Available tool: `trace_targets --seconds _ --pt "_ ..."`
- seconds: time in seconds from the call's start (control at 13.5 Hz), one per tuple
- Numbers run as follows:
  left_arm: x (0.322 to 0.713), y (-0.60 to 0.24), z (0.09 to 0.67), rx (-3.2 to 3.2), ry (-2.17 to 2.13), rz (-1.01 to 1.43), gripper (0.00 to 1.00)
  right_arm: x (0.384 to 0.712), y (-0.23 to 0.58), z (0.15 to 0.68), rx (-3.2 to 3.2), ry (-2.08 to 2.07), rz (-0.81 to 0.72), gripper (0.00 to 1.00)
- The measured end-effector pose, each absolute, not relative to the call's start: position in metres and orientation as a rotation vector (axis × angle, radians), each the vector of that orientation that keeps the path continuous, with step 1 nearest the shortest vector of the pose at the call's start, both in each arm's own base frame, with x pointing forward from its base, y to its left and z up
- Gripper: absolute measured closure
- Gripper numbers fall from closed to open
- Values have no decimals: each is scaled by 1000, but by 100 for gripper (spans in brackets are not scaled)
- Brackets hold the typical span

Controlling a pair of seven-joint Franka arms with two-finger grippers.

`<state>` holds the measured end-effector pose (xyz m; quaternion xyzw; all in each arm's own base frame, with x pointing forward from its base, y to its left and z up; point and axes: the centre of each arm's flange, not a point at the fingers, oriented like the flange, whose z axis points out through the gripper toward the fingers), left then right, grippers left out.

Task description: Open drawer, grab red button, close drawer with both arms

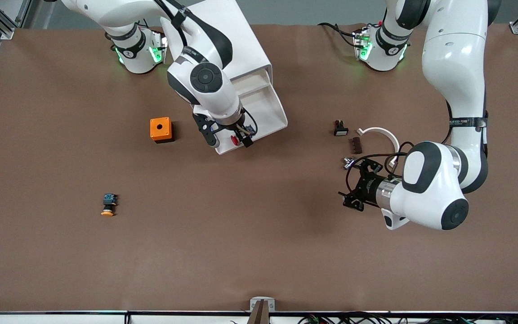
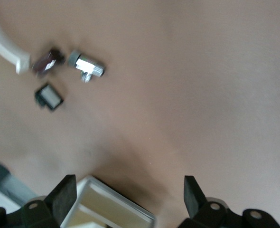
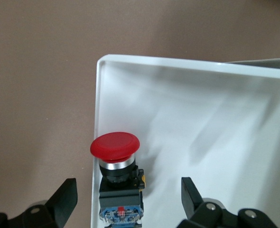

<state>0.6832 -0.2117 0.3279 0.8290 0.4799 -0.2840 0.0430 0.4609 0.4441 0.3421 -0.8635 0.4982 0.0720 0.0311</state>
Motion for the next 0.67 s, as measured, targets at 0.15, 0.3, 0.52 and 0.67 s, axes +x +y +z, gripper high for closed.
trace_targets --seconds 0.15,0.3,0.52,0.67 --pt "686 -211 328 2590 1301 -823 0 460 447 339 -2657 1530 226 10" --pt "686 -211 328 2615 1236 -807 0 458 450 338 -2657 1521 232 25" --pt "686 -208 326 2699 1084 -760 0 454 454 340 -2660 1507 237 41" --pt "689 -204 328 2748 969 -713 0 452 457 342 -2661 1496 238 47"
